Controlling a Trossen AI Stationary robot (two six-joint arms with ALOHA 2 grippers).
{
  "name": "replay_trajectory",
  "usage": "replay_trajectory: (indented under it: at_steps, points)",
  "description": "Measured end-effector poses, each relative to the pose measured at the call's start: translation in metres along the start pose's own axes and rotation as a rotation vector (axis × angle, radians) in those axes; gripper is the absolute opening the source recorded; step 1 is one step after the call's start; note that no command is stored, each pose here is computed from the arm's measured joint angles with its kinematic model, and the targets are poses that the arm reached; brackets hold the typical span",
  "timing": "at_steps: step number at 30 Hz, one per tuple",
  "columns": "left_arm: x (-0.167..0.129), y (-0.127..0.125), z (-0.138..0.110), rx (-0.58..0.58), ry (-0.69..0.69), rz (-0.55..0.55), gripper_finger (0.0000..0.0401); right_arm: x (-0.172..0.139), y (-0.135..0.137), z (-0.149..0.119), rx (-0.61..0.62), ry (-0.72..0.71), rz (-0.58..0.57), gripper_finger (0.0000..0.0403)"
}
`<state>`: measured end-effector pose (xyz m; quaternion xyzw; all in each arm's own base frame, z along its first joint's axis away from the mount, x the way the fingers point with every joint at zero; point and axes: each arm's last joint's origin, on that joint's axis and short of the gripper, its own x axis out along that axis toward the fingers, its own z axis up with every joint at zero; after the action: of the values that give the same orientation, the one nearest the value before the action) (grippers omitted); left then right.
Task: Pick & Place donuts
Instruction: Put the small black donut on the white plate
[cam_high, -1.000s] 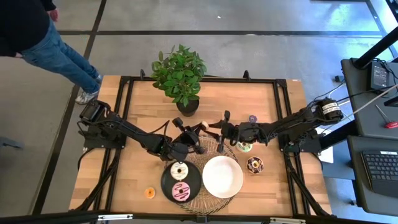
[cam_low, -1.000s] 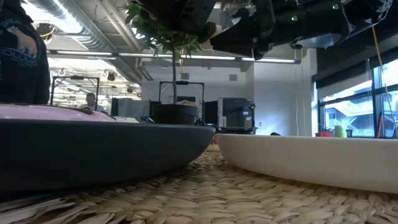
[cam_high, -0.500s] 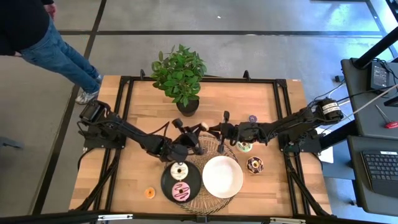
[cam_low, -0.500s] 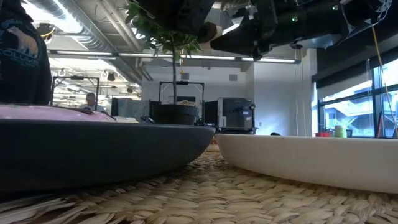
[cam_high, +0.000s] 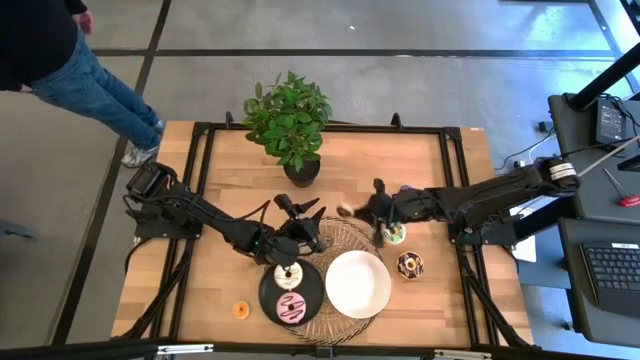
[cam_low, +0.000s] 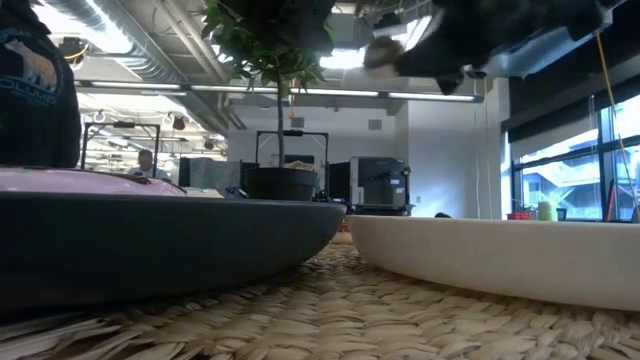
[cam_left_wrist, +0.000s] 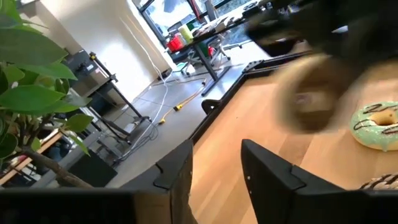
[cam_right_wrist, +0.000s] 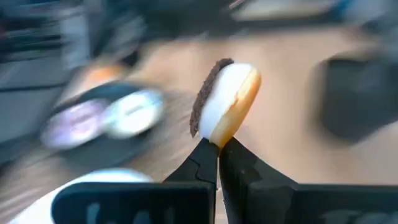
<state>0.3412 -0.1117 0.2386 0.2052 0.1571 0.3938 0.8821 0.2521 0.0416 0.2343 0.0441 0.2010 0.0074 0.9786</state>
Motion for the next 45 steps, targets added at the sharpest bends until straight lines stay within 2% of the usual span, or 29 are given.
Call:
replay_trajectory:
  at_steps: [4,7,10,12,21,28,39,45]
  points:
    - [0.0,0.0,0.001,-0.045,-0.006,-0.034,0.0139,-0.009,0.011,-0.014,0.144,0.161,0.265,0.0008]
    - [0.0,-0.002,0.0,-0.049,-0.01,-0.111,0.0137,-0.007,0.02,-0.03,0.242,0.243,0.33,0.0008]
    - [0.001,-0.003,0.0,-0.06,-0.014,-0.158,0.0133,0.0,0.026,-0.053,0.323,0.341,0.32,0.0008]
    - [0.001,-0.003,0.0,-0.06,-0.014,-0.161,0.0132,0.006,0.029,-0.063,0.381,0.354,0.322,0.0008]
    - [0.001,-0.003,0.0,-0.059,-0.013,-0.163,0.0136,0.034,0.04,-0.087,0.496,0.422,0.336,0.001]
    - [0.001,-0.004,0.0,-0.062,-0.015,-0.183,0.0131,0.044,0.048,-0.097,0.589,0.446,0.354,0.0012]
    - [0.002,-0.005,0.0,-0.084,-0.015,-0.217,0.013,0.054,0.048,-0.113,0.639,0.501,0.297,0.0013]
    - [0.002,-0.005,0.0,-0.083,-0.015,-0.216,0.013,0.053,0.048,-0.111,0.637,0.502,0.322,0.0014]
